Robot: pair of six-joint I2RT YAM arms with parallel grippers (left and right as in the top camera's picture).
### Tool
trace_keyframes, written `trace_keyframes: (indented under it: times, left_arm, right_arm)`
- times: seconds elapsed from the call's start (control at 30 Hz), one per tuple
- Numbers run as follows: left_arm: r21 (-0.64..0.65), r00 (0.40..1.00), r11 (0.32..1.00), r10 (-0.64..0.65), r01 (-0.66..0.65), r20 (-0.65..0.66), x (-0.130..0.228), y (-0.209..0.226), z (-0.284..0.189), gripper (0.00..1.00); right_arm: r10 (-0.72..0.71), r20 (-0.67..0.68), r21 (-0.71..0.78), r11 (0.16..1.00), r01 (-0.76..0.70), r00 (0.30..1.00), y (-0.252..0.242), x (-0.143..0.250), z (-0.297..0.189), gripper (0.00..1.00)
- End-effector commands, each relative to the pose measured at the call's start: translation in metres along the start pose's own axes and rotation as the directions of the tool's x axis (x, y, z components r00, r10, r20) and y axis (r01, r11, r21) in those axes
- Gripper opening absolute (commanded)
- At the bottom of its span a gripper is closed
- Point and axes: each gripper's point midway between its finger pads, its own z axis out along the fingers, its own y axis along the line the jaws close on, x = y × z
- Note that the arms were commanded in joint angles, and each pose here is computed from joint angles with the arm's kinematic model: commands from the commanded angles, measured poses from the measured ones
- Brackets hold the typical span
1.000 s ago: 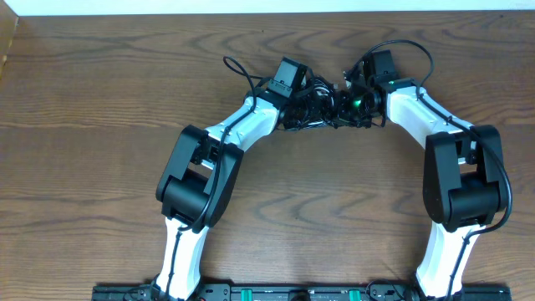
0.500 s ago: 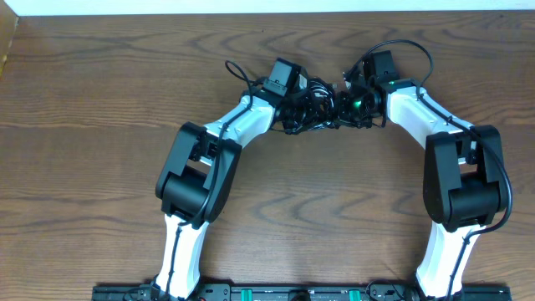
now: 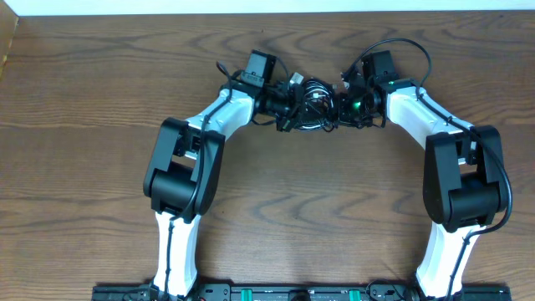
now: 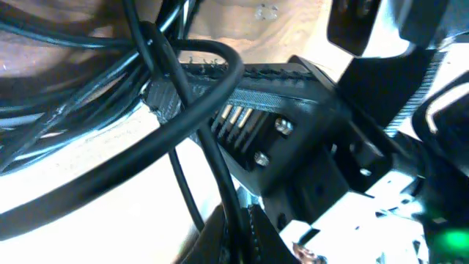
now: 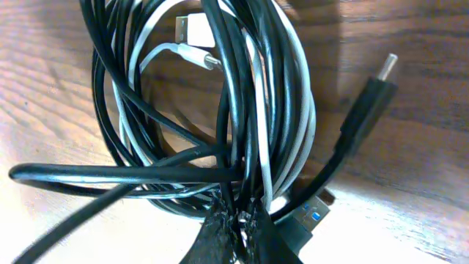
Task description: Untangle cables
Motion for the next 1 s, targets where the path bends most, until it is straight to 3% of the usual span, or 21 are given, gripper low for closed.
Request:
trace_keyframes:
  times: [0.0, 0.17, 0.33, 0.57, 0.9, 0.97]
  left_arm:
    - [0.114, 0.994, 0.994, 0.017, -0.004, -0.110, 0.018, -0.019, -0.015, 0.07]
    - [0.218, 0.979, 0.976, 0.023, 0.021, -0.200, 0.029, -0.033, -0.035, 0.07]
    - [0.237, 0.986, 0.971, 0.015, 0.026, -0.167, 0.018, -0.031, -0.053, 0.07]
    - [0.251, 0.992, 0.968, 0.002, 0.031, -0.130, 0.007, -0.027, -0.069, 0.07]
    - [0.255, 0.992, 0.967, 0.044, -0.012, -0.121, 0.007, -0.027, -0.068, 0.07]
    - [0.256, 0.992, 0.966, 0.062, -0.031, -0.113, 0.007, -0.027, -0.069, 0.17]
  right_arm:
    - [-0.070, 0.019, 0.075, 0.995, 0.068, 0.997, -0.019, -0.003, -0.006, 0.01]
    - [-0.108, 0.017, 0.124, 0.987, 0.105, 0.994, -0.034, -0.005, -0.010, 0.01]
    - [-0.232, -0.041, 0.145, 0.961, 0.236, 0.972, -0.043, 0.004, -0.013, 0.01]
    - [-0.216, -0.074, 0.382, 0.896, 0.228, 0.974, -0.089, 0.001, -0.027, 0.01]
    - [-0.222, -0.067, 0.230, 0.945, 0.231, 0.973, -0.062, 0.006, -0.017, 0.01]
    - [-0.216, -0.063, 0.231, 0.947, 0.225, 0.974, -0.061, 0.006, -0.018, 0.01]
